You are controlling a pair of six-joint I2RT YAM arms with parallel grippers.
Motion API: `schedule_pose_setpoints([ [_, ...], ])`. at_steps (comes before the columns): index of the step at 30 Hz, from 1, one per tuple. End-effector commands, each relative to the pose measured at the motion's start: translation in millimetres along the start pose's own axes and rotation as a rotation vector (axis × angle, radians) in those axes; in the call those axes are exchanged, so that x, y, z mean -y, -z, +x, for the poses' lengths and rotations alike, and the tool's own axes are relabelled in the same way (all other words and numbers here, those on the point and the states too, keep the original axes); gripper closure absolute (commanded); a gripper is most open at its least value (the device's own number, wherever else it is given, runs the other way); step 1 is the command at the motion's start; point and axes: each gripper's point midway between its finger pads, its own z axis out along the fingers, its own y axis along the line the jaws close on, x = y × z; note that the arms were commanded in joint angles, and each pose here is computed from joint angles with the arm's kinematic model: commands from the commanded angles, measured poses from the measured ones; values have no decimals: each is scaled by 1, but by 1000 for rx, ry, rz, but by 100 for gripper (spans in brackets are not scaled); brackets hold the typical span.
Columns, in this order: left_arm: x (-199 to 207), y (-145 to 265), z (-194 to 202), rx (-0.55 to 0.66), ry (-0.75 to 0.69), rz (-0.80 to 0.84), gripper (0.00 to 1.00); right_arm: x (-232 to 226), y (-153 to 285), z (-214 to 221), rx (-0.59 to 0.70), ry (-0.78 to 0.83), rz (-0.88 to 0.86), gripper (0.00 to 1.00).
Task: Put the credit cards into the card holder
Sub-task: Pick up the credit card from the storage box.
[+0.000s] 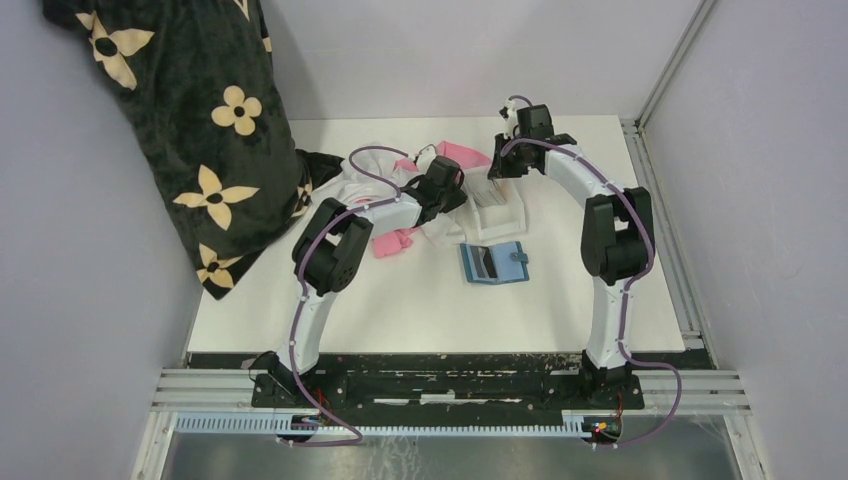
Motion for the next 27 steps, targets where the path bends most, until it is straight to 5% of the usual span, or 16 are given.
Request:
schedule_pose_setpoints([
  [1,32,9,-30,84,-8,79,69,-17,21,2,-4,-7,3,90],
  [18,30,37,-42,117,-17,86,68,4,65,-39,175,23,202,99],
  [27,29,39,-41,118,-21,87,68,1,47,-31,125,25,171,97],
])
